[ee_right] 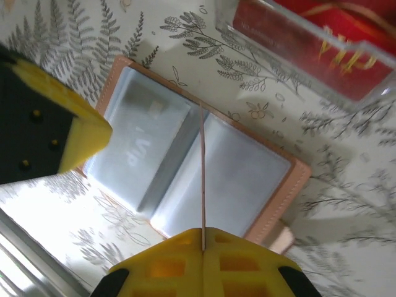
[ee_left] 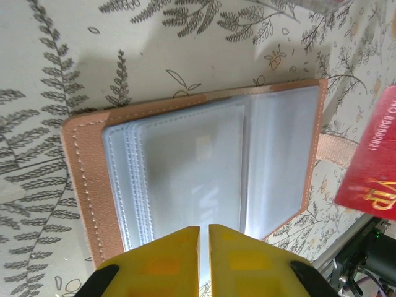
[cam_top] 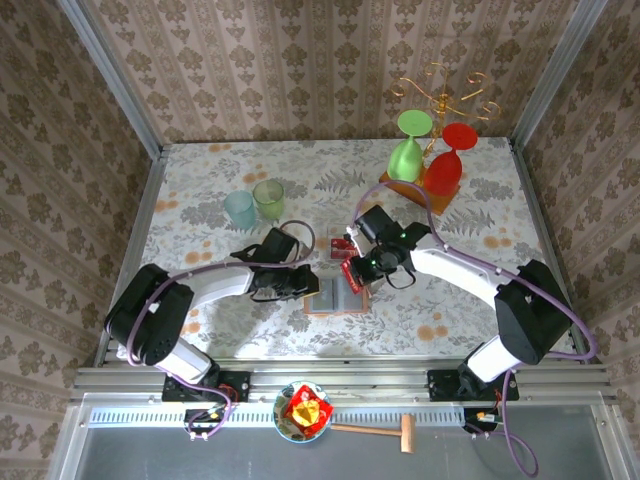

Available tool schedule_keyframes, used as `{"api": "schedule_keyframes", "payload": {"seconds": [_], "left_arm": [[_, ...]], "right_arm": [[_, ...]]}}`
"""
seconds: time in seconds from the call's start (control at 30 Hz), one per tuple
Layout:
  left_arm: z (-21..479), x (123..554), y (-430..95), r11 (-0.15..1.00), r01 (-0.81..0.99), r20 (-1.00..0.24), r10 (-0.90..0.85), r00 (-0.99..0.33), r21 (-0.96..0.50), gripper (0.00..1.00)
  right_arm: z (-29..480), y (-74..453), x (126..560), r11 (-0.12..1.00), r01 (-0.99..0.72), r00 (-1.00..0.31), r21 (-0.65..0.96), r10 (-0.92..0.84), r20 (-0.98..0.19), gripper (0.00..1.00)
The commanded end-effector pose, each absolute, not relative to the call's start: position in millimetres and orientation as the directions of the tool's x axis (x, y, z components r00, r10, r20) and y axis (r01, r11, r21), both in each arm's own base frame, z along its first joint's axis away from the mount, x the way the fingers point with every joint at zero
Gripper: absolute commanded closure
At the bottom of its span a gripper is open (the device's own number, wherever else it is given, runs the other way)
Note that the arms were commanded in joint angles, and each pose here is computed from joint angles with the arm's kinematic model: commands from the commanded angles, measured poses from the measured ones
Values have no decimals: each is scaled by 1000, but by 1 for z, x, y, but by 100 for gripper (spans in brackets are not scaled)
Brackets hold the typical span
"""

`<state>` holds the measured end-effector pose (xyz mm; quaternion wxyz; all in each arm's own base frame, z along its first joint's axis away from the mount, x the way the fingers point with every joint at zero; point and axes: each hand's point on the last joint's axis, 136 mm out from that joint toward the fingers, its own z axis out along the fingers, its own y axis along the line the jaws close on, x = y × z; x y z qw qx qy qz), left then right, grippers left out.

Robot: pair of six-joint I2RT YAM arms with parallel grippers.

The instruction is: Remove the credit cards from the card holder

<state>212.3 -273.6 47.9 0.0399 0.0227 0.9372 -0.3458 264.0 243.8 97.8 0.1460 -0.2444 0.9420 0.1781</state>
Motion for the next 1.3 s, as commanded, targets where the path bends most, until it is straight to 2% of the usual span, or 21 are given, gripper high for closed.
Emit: {"api": "schedule_keyframes", "payload": {"seconds": [0.0,0.17,0.37,0.93,1.27], "left_arm": [[53,212,-266,771,88,-113,20,-993,-630,88],[55,213,-262,775,90,-126,14,-992,-625,88],[59,215,-258,780,93,-140,8,-990,-619,86],[67,227,-236,787,66,-169,-49,-984,-613,83],[63,232,-237,782,42,-153,-68,-986,-622,84]], "right_arm": [[92,224,256,671,-733,-667,108,-680,-303,100],[103,225,255,434,-900,-424,34,-858,-289,100],[110,219,270,260,-965,-249,-26,-947,-202,100],[116,217,346,192,-980,-183,-47,-972,-147,100],[109,233,366,158,-987,-156,-5,-977,-148,100]]}}
